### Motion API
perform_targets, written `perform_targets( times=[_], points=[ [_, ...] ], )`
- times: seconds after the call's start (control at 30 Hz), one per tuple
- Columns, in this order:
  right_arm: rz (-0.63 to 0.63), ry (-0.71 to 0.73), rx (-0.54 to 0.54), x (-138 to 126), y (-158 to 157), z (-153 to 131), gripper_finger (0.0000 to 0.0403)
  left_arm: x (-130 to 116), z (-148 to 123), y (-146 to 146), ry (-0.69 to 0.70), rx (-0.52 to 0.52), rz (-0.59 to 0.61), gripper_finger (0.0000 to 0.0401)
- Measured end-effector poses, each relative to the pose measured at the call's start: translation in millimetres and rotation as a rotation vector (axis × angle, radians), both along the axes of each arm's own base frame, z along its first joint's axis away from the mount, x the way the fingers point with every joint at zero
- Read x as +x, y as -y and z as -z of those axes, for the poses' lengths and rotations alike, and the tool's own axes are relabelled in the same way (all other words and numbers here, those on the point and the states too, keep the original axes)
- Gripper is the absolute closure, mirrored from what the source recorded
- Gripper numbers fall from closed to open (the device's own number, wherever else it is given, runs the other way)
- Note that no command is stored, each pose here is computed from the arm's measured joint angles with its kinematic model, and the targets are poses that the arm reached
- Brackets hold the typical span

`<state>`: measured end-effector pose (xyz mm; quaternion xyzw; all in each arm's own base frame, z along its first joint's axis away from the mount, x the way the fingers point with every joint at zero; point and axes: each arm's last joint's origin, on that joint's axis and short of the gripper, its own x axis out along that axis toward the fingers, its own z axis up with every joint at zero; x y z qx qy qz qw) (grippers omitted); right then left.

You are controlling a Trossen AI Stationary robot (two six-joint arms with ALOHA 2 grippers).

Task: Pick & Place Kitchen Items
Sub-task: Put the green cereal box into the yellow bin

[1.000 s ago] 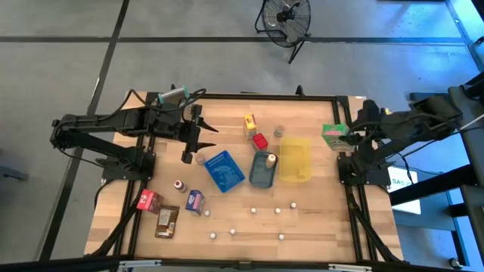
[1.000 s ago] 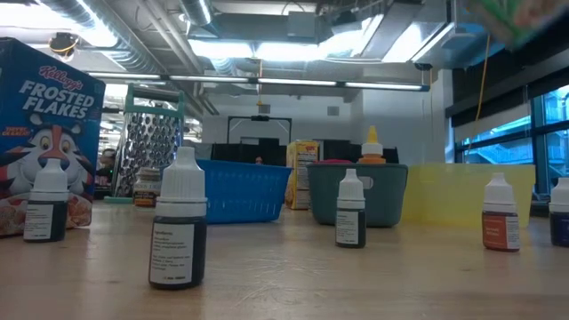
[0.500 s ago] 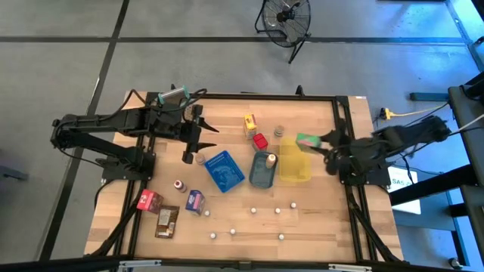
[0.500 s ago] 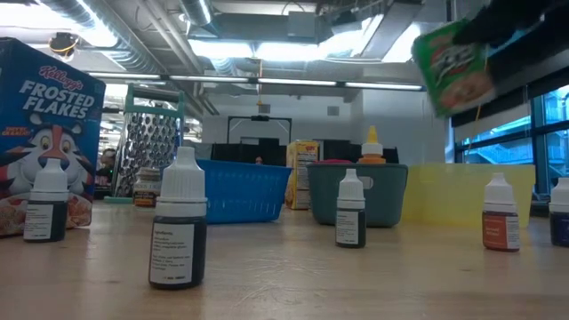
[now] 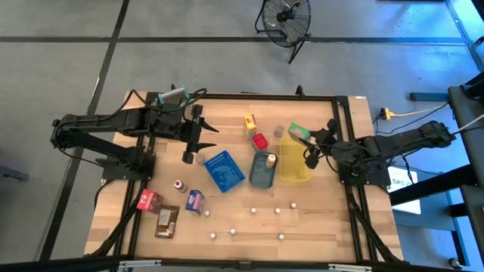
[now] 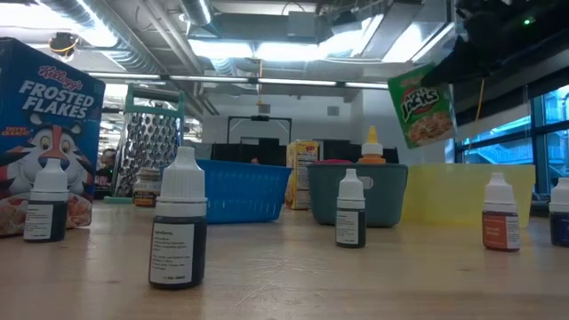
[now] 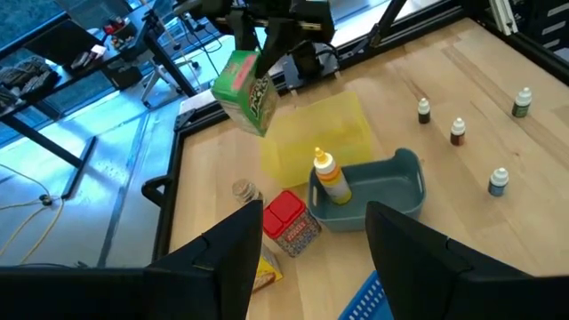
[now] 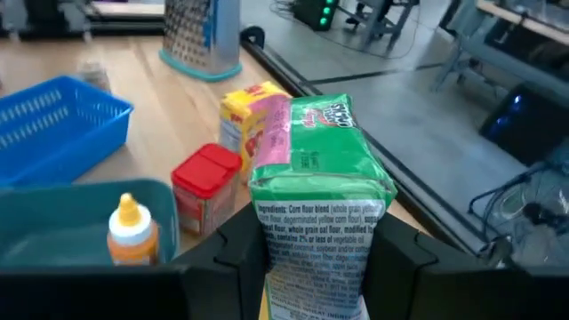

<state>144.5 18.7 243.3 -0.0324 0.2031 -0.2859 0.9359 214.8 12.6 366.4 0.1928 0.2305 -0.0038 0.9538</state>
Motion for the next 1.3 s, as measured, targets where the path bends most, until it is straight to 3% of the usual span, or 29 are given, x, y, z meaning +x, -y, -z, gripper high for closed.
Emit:
perform_targets(
  times=[0.3,0.5,0.8,1.13,1.3],
  points=[
    [-0.044,-0.022,0.108,9.9,-4.1,8.7,0.0263,0.0,0.0,0.0,0.0,0.001,0.001,0.0205],
    [-0.102,-0.155,0.039,12.1,-4.4,17.1,0.0263,0.0,0.0,0.0,0.0,0.001,0.0,0.0205],
    [-0.019,-0.297,0.073,-12.2,8.3,10.9,0.0263,0.0,0.0,0.0,0.0,0.001,0.001,0.0205],
    [-0.055,-0.165,0.123,-35.1,13.3,-7.0,0.0263,3.0,-2.4,-0.3,0.034,0.006,-0.001,0.0205],
    [-0.253,-0.02,0.095,-21.8,7.8,-10.5,0.0263,7.2,1.6,-0.6,0.011,0.011,0.002,0.0205]
  ],
)
